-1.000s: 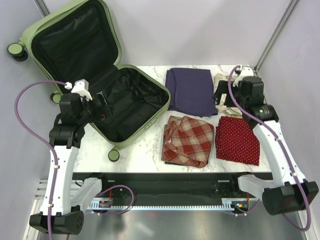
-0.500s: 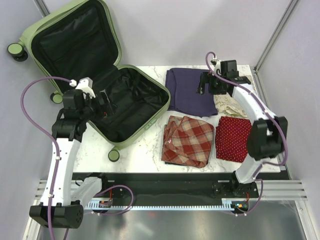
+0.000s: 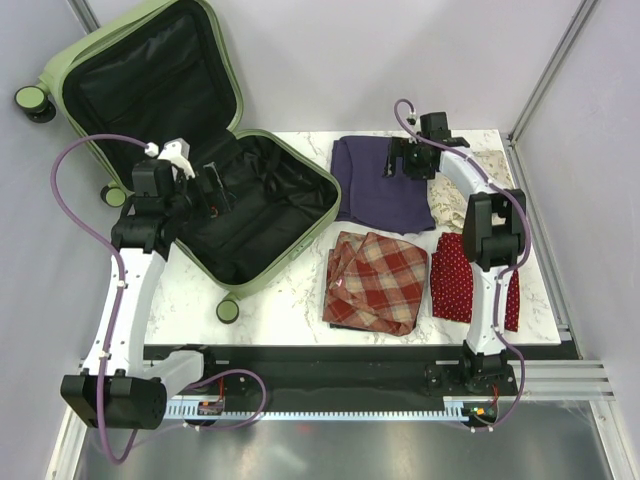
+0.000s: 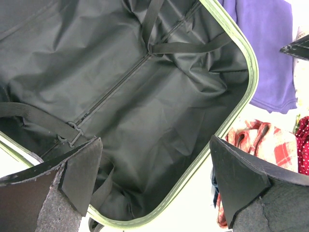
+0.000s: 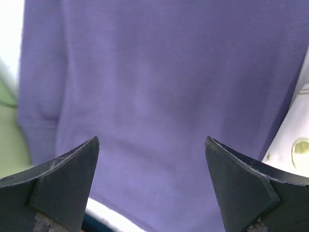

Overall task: Pack the luggage
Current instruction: Pick up the clothes at the center of the board.

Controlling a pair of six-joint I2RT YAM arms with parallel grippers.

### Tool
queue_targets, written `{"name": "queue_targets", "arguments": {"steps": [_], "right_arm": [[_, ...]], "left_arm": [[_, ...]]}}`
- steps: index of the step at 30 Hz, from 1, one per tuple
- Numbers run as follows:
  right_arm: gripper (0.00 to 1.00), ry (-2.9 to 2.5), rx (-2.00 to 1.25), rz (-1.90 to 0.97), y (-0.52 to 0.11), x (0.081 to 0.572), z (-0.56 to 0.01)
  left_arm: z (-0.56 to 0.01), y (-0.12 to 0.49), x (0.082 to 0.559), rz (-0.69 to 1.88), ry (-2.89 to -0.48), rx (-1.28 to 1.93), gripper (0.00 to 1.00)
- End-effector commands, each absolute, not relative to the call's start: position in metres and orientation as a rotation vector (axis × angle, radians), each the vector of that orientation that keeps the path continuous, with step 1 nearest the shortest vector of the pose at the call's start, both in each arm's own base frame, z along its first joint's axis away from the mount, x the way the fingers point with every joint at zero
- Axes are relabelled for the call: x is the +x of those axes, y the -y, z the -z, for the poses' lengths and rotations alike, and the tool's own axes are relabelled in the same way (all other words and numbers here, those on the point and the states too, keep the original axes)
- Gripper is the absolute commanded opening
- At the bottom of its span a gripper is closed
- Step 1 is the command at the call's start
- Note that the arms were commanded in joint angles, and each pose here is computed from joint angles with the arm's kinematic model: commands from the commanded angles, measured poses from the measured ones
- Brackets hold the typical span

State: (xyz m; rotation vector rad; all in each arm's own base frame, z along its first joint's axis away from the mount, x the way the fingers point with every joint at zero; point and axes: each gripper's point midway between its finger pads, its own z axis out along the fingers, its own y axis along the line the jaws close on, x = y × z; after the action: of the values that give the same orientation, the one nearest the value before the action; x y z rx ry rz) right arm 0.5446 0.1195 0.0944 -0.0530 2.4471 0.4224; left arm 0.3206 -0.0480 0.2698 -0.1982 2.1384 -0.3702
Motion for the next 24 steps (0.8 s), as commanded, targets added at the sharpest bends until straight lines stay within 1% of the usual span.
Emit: {"name": "queue_targets", "arguments": {"steps": [1,9,14,15,16,19,24], "right_arm": [[0.98,-2.429,0.015,-0.401,-0.106,0.561,-0.095],[0.98,-2.499,0.153,-0.291,-0.051,0.554,-0.064],[0.98,-2.527,0.19,-0.273,-0.037,0.55,-0.049],[0.98,-2.529,0.23,-0.246,-0.018,0.55,-0.045],[0.98,-2.53,0.232,-0.23,-0.014,0.55,-0.044],[0.98,-2.535,0.219,-0.274,-0.015,0.549,-0.041],[0.98,-2.507,0.154,-0.466,-0.042,0.552,-0.047]], "left_arm": [[-0.297,0.048,0.333,0.381,-2.049,-0.208,1.0],[-0.297,0.041,0.334,0.346,-2.038,-0.244,1.0],[-0.292,0.041,0.331,0.349,-2.043,-0.258,1.0],[-0.29,0.041,0.329,0.35,-2.044,-0.26,1.0],[-0.291,0.042,0.329,0.353,-2.043,-0.262,1.0],[-0.29,0.043,0.327,0.357,-2.044,-0.249,1.0],[-0.289,0.041,0.327,0.344,-2.046,-0.239,1.0]]}}
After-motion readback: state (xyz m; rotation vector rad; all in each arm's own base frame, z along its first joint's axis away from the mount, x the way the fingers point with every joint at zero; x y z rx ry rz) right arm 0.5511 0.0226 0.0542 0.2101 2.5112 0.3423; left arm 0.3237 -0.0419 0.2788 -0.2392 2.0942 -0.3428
